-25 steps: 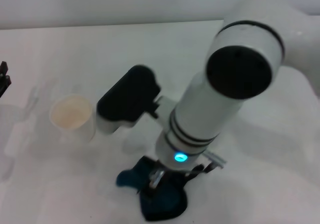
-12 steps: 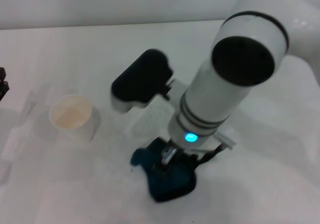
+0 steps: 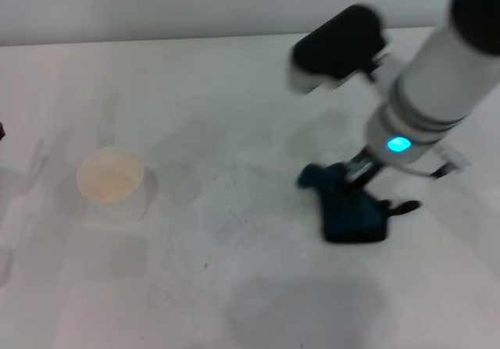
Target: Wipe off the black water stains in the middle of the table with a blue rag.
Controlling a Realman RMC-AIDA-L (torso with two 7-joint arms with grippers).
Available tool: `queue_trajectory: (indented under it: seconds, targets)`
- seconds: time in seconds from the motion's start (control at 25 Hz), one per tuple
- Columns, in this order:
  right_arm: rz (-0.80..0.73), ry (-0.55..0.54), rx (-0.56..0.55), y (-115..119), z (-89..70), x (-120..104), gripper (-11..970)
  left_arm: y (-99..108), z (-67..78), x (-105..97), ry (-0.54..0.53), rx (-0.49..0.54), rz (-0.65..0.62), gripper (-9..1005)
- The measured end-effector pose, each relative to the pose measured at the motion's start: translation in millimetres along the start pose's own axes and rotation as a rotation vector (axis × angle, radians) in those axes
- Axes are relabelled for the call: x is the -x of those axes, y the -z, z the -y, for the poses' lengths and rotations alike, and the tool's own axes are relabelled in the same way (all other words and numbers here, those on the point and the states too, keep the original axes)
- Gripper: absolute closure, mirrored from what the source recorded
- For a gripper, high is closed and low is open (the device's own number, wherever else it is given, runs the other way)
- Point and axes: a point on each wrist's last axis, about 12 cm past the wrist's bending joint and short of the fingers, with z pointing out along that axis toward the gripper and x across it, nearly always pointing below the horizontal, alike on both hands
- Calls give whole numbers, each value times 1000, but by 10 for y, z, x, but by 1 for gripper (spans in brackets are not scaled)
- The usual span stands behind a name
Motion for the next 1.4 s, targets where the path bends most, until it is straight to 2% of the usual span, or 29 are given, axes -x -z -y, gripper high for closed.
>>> queue_trajectory:
  seconds: [0.16,0.36,0.48,0.76,1.04,1.24,1.28,1.32,1.4]
  targets:
    - [-10,-100,-51,93,399,-135,874,4,-7,-5,2,6,-4,117]
    - [-17,-181,-49,105,748,-306,874,-24,-2,5,2,4,0,117]
    - [-6,-176,-33,94,808,-335,873,-43,1,15,1,2,3,118]
    - [-23,-193,-30,-95,900,-361,873,-68,13,25,2,-1,6,118]
    - [104,-234,30,3,1044,-363,691,-69,12,24,2,-1,5,118]
    - [309,-319,41,187,1370,-412,579,-75,6,27,4,-2,6,118]
    - [394,-351,47,249,1516,-456,557,-75,6,27,4,-2,6,118]
    - [394,-351,47,249,1516,-456,558,-77,6,28,4,-2,7,118]
    - [483,-374,46,306,1672,-537,561,-97,10,34,4,-4,7,118]
